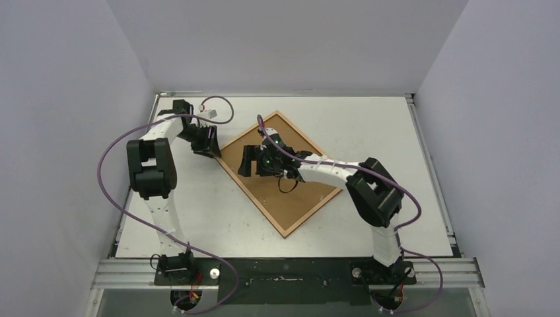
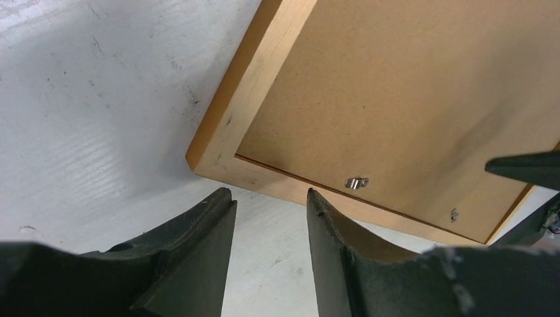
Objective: Put the photo into the frame
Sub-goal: Adjust the photo frame at the center of the board, then install the photo frame at the center of the board.
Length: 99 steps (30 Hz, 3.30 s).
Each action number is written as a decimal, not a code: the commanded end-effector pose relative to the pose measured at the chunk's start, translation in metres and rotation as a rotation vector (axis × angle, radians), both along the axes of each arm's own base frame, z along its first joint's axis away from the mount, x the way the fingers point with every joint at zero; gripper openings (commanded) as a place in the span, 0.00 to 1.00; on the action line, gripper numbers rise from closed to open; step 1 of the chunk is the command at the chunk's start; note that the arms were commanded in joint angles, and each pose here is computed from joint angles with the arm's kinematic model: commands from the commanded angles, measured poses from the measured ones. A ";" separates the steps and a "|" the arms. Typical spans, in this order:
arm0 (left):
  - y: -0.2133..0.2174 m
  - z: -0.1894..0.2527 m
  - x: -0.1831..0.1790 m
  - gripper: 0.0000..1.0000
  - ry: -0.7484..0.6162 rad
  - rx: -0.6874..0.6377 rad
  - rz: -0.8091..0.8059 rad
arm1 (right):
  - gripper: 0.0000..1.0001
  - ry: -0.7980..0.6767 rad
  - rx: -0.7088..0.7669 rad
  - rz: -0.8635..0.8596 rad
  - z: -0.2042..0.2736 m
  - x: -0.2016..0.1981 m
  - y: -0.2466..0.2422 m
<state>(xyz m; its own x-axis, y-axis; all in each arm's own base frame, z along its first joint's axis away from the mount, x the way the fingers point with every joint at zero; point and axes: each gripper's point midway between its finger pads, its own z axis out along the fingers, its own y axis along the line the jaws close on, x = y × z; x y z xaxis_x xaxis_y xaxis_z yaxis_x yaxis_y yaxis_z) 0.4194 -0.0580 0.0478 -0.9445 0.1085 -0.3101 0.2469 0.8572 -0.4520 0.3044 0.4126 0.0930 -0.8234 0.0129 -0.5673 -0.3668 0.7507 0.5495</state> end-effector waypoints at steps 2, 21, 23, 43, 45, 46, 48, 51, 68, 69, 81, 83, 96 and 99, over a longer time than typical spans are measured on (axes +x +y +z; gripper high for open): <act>0.010 -0.001 0.027 0.42 -0.108 0.027 0.075 | 0.94 -0.140 0.087 0.166 0.019 0.035 0.053; 0.013 -0.022 0.026 0.30 -0.078 -0.014 0.117 | 0.93 -0.206 0.117 0.321 -0.006 0.052 0.103; 0.013 -0.023 0.025 0.30 -0.076 -0.015 0.117 | 0.93 -0.209 0.121 0.323 -0.007 0.054 0.106; 0.014 -0.024 0.024 0.29 -0.072 -0.010 0.124 | 0.92 -0.163 0.151 0.414 -0.024 0.035 0.121; 0.014 -0.025 0.024 0.29 -0.070 -0.009 0.125 | 0.92 -0.161 0.151 0.428 -0.025 0.030 0.124; 0.014 -0.025 0.024 0.29 -0.069 -0.010 0.127 | 0.92 -0.162 0.149 0.433 -0.025 0.029 0.124; 0.014 -0.024 0.024 0.29 -0.069 -0.010 0.128 | 0.92 -0.159 0.150 0.442 -0.024 0.026 0.125; 0.014 -0.023 0.025 0.29 -0.071 -0.009 0.129 | 0.91 -0.156 0.146 0.440 -0.025 0.025 0.124; 0.015 -0.024 0.025 0.28 -0.067 -0.005 0.131 | 0.91 -0.253 0.253 0.375 0.028 0.046 0.111; 0.015 -0.024 0.025 0.28 -0.065 -0.006 0.131 | 0.91 -0.260 0.256 0.370 0.031 0.048 0.110; 0.014 -0.024 0.023 0.27 -0.061 -0.010 0.132 | 0.92 -0.232 0.282 0.341 0.025 0.051 0.103; 0.014 -0.024 0.023 0.27 -0.063 -0.010 0.132 | 0.91 -0.216 0.275 0.347 0.021 0.049 0.103; 0.013 -0.027 0.025 0.27 -0.061 -0.012 0.142 | 0.91 -0.162 0.218 0.370 -0.002 0.026 0.095; 0.013 -0.027 0.025 0.27 -0.061 -0.013 0.142 | 0.91 -0.159 0.223 0.380 -0.002 0.024 0.097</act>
